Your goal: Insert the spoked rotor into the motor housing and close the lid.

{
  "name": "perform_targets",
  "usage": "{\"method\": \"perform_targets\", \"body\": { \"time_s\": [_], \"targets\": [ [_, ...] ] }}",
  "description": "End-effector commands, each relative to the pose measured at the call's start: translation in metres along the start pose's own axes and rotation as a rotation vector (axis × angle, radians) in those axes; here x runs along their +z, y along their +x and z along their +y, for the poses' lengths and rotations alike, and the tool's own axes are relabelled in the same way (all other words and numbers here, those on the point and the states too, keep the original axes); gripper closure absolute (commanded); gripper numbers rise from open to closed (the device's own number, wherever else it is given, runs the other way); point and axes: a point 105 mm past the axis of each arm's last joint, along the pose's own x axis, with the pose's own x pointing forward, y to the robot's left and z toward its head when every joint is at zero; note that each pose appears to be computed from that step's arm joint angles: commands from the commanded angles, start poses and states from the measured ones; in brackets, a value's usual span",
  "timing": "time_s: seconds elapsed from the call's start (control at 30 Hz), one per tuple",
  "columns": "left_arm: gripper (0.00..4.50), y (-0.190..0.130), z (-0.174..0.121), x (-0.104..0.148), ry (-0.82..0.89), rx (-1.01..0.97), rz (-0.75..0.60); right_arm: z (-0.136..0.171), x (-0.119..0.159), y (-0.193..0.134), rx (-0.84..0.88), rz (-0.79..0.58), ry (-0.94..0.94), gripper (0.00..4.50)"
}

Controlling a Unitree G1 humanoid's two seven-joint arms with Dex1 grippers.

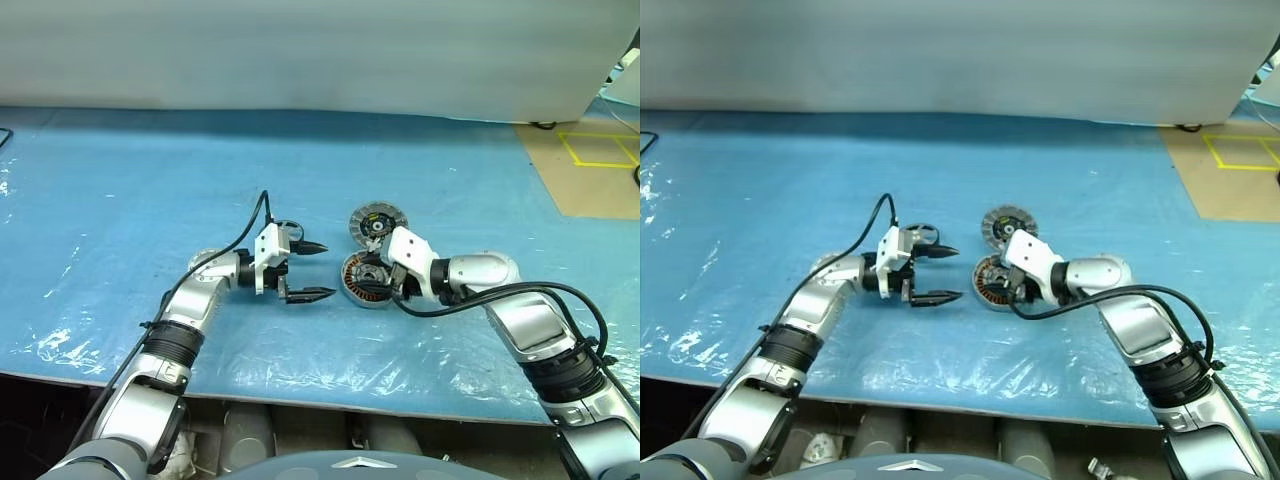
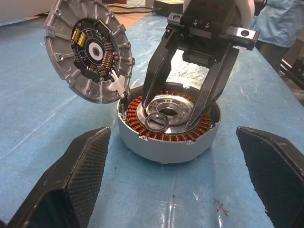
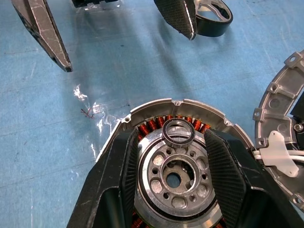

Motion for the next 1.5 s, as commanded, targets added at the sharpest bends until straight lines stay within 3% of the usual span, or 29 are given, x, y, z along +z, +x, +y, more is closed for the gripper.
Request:
{"method": "perform_targets", "body": {
  "time_s": [0.03, 0.3, 0.4, 0.57, 0.93, 1.2, 1.5],
  "targets": [
    [0.0, 0.0, 0.0, 0.009, 0.028, -0.005, -0.025, 0.0, 0.015, -0.003, -0.014, -0.042, -0.055, 2.2],
    [0.0, 0.002, -0.001, 0.008, 0.023, -0.002, -0.025, 0.002, 0.009, 0.004, -0.007, -0.036, -0.041, 2.2],
    [0.0, 0.001, -0.001, 0.007, 0.022, 0.001, -0.023, 0.002, 0.003, 0.007, -0.01, -0.023, -0.027, 2.82],
    [0.0, 0.001, -0.001, 0.006, 0.021, 0.003, -0.019, 0.002, -0.007, 0.008, -0.018, 0.004, -0.028, 4.47],
    [0.0, 0.004, -0.001, 0.007, 0.024, -0.006, -0.023, -0.016, 0.021, -0.022, -0.097, -0.12, -0.006, 4.47],
    [0.0, 0.013, -0.006, 0.006, 0.02, -0.034, -0.03, -0.002, 0.003, -0.031, -0.031, 0.001, -0.054, 4.47],
    [0.0, 0.013, -0.005, 0.006, 0.017, -0.029, -0.031, 0.009, 0.005, -0.012, 0.018, 0.008, -0.084, 4.47]
  ]
}}
